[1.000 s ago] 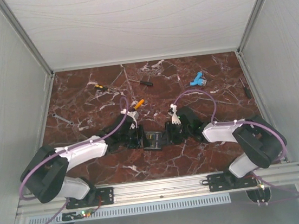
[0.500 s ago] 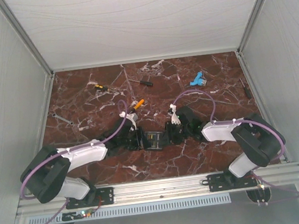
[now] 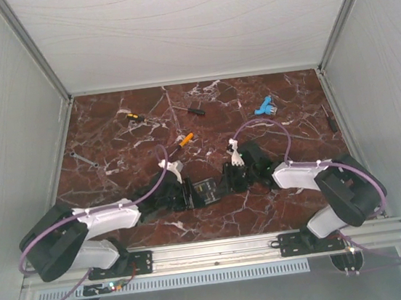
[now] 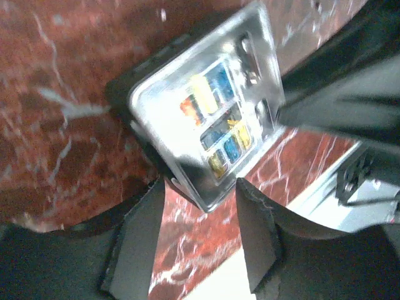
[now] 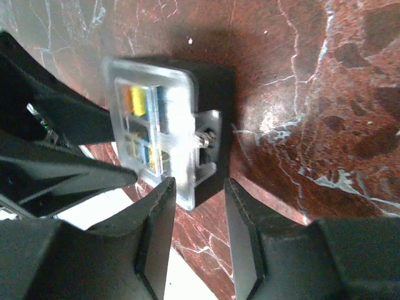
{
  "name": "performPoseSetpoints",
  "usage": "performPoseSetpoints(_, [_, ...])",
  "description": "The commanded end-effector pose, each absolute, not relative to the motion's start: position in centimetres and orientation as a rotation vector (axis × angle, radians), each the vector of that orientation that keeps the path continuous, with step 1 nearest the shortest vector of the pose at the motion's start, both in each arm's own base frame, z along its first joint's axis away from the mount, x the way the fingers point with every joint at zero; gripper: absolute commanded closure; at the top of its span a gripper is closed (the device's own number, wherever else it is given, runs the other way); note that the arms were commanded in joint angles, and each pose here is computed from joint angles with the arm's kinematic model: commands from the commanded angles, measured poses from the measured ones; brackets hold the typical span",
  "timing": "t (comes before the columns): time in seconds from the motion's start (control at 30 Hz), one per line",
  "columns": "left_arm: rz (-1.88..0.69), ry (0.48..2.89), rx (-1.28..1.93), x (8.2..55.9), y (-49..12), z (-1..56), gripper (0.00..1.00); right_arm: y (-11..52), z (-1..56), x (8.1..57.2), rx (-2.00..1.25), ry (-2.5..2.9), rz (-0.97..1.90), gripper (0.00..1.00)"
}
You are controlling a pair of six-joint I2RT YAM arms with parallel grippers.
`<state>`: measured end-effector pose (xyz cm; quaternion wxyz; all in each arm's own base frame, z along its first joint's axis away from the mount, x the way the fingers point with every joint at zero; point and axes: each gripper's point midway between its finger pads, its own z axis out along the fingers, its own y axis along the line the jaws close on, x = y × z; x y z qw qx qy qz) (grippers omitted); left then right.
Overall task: Snap on the fuse box
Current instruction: Close the fuse box cover on the fuse box base.
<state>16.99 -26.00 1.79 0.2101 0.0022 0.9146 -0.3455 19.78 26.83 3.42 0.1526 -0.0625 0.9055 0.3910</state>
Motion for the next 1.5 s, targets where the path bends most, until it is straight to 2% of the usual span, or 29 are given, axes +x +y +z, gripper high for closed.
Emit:
performPoseSetpoints(0.0, [-0.948,2.604,0.05,14.9,-25.1,2.3,0.47,25.9,4.8,20.8,-0.189,2.533,1.117,0.65])
performPoseSetpoints(0.17, [-0.968,2.494,0.056,17.6,-24.8,5.7,0.35,25.0,7.5,22.7,-0.151,2.428,1.211,0.58])
performPoseSetpoints(0.37, [-1.042,2.42,0.008,19.8,-24.3,7.1,0.35,26.2,9.3,24.6,-0.23,2.347,1.29,0.56])
performPoseSetpoints(0.6, [-1.154,2.447,-0.045,20.8,-25.0,5.6,0.42,29.7,8.1,25.1,-0.386,2.372,1.38,0.59])
performPoseSetpoints(1.03, [-1.088,2.538,-0.096,21.2,-23.8,2.5,0.5,31.8,3.3,23.3,-0.463,2.502,1.406,0.63])
performPoseSetpoints(1.47, [-1.141,2.726,-0.113,16.0,-23.9,-2.3,0.66,30.0,-1.0,20.9,-0.486,2.674,1.215,0.66])
